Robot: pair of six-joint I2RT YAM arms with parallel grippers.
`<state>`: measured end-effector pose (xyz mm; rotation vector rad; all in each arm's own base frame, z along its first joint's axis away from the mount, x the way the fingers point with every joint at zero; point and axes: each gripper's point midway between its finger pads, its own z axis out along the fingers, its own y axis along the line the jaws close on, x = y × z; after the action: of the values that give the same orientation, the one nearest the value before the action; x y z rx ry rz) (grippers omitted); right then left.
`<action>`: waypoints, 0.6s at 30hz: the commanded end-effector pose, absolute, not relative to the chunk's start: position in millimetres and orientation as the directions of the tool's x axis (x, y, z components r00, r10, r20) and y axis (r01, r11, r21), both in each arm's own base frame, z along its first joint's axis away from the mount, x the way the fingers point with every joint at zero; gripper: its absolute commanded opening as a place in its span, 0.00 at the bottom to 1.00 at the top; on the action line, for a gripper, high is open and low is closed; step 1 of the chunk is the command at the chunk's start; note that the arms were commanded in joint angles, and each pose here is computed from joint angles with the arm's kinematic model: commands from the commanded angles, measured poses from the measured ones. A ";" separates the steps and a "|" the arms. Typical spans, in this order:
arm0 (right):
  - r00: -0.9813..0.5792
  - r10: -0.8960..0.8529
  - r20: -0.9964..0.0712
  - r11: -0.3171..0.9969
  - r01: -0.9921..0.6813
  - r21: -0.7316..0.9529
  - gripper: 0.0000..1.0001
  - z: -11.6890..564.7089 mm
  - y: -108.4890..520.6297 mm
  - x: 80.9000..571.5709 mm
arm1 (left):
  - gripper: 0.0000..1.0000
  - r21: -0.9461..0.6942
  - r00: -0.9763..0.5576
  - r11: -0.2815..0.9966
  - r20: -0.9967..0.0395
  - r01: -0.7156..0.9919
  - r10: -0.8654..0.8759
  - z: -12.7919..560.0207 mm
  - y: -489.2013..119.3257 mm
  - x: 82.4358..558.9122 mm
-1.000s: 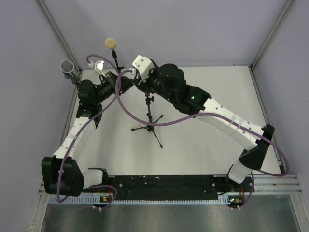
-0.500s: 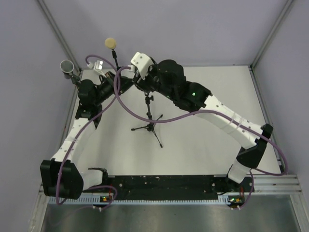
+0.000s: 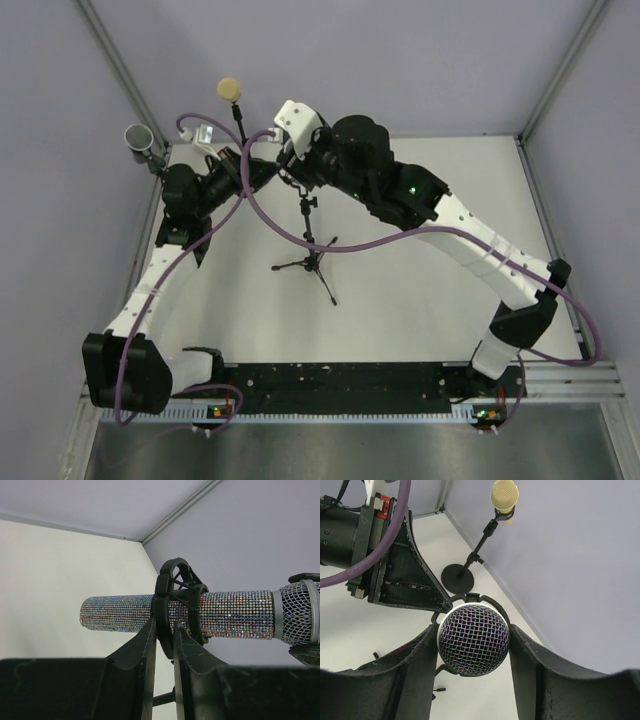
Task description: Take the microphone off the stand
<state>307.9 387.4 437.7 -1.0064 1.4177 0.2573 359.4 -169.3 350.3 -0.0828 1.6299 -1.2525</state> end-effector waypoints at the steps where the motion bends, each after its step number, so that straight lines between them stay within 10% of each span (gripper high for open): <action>1: 0.301 -0.236 -0.924 0.590 -0.711 -0.382 0.29 506.4 388.6 276.3 | 0.00 -0.711 -0.398 0.547 -0.702 0.442 -0.591 342.1 -153.0 375.2; 12: 0.313 -0.223 -0.923 0.595 -0.706 -0.384 0.42 513.7 389.6 277.0 | 0.00 -0.702 -0.387 0.561 -0.711 0.440 -0.587 337.7 -151.2 375.3; 18: 0.302 -0.240 -0.923 0.590 -0.710 -0.386 0.75 503.2 391.8 279.1 | 0.00 -0.697 -0.382 0.561 -0.716 0.446 -0.585 338.4 -151.1 373.0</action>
<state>299.3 388.3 458.8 -0.9980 1.3778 0.2939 363.4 -165.5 350.0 -0.0952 1.6211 -1.2111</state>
